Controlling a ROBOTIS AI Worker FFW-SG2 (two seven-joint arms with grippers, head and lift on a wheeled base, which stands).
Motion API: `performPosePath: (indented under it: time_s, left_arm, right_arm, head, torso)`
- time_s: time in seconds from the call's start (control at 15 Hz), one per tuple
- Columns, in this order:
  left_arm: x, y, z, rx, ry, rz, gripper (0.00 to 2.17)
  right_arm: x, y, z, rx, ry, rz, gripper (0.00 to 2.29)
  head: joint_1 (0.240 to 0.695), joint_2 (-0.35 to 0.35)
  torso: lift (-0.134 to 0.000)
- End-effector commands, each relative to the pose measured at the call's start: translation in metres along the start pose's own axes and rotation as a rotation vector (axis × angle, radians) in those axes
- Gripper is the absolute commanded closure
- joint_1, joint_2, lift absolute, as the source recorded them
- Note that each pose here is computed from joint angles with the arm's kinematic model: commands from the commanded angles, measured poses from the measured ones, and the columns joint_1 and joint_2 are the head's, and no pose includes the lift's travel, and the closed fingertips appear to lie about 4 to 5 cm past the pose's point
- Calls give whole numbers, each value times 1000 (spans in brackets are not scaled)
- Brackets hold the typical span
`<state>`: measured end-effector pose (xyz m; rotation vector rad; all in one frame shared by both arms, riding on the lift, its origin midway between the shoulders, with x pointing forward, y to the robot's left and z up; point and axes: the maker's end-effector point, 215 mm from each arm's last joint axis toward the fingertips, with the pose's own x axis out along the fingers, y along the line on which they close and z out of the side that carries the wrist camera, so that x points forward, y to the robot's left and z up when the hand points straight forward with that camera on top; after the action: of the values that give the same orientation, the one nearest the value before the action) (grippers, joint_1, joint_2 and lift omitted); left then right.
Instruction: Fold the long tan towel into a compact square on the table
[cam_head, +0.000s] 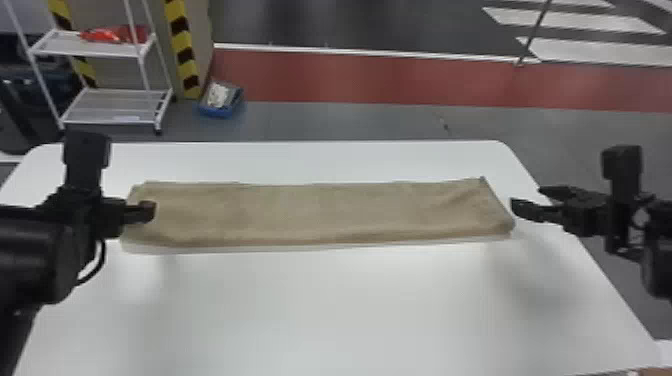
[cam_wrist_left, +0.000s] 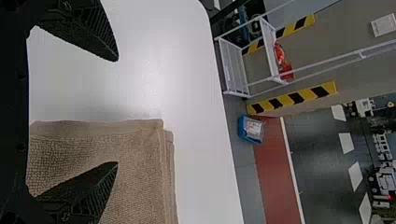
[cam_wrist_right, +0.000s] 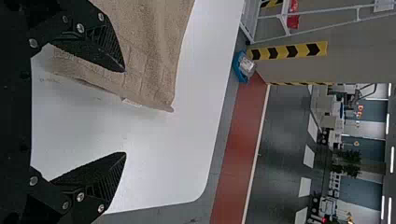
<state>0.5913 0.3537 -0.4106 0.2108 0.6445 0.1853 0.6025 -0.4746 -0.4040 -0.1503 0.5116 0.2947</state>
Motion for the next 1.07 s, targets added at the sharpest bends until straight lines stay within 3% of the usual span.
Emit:
performPosePath:
  time_s: [0.0,0.67,1.0]
  left_arm:
    - [0,0,1,0,-2,0,97]
    - [0,1,-3,6,3,2,97]
    - [3,4,-17,-1,21,2,97]
  right_arm:
    - [0,0,1,1,-3,1,286]
    - [0,8,-10,6,8,27,286]
    - [7,39,-20,22,24,118,410]
  head:
    - [695,-110]
    - [695,-106]
    - [695,-90]
  torso:
    - [-125]
    - [-125]
    - [-125]
